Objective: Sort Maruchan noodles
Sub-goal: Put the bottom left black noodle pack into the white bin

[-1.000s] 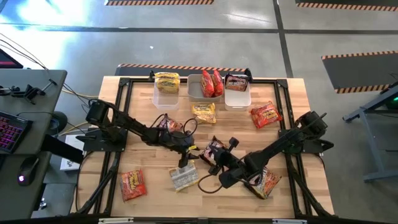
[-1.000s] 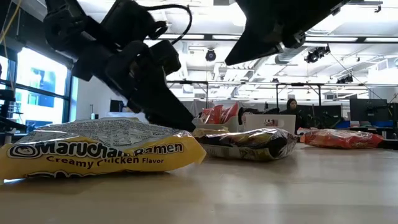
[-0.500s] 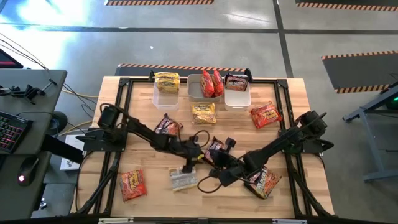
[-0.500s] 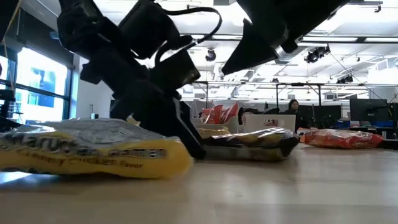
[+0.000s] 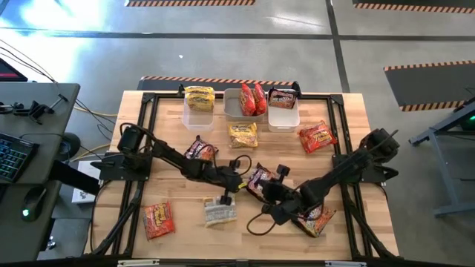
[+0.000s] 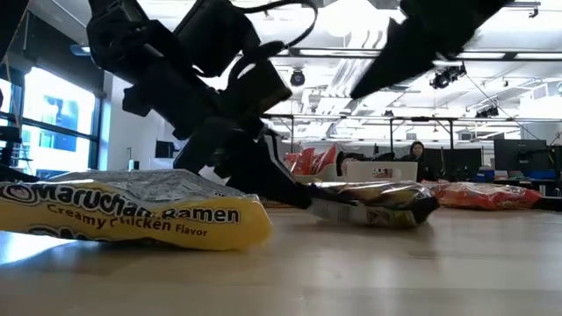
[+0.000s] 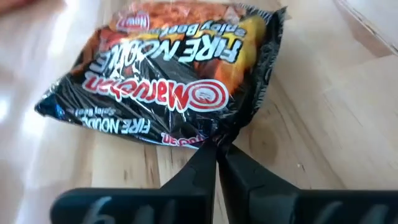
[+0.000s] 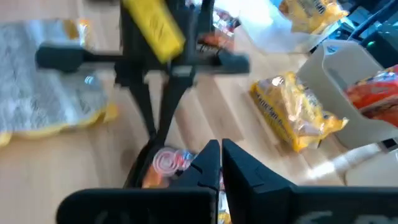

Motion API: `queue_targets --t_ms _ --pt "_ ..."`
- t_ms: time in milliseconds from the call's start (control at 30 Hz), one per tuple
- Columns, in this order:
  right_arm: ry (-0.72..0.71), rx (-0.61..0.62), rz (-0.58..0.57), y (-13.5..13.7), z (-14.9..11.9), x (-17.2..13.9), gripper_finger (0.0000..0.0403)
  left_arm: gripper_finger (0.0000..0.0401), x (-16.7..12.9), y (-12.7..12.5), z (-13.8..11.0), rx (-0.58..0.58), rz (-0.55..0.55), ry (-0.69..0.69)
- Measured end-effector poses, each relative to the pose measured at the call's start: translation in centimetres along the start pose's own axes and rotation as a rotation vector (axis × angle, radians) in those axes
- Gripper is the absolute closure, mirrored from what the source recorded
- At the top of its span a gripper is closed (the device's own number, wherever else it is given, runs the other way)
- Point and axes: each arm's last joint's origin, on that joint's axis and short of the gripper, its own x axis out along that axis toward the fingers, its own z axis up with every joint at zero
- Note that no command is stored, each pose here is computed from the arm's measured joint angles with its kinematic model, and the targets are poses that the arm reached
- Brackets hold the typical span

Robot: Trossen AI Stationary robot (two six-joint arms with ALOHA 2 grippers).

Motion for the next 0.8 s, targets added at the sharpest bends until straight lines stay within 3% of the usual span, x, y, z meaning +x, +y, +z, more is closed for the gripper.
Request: queue_targets --t_ms 233,433,567,800 --pt "0.070 0.006 0.169 -0.9 -3.7 0.6 0.0402 0.0400 -1.1 0.3 1.3 0.272 0.107 -0.021" --pt "0.217 0.060 0.344 -4.5 -1.2 2.1 0.0387 0.0401 -2.4 0.6 2.7 0.465 0.225 -0.020" --pt "0.292 0.017 0.476 -6.2 1.0 2.5 0.0324 0.0401 -3.0 0.5 3.1 0.504 0.241 -0.017" --pt "0.387 -0.080 0.456 -9.4 3.8 2.8 0.0178 0.0401 -3.1 0.0 3.3 0.579 0.257 -0.010"
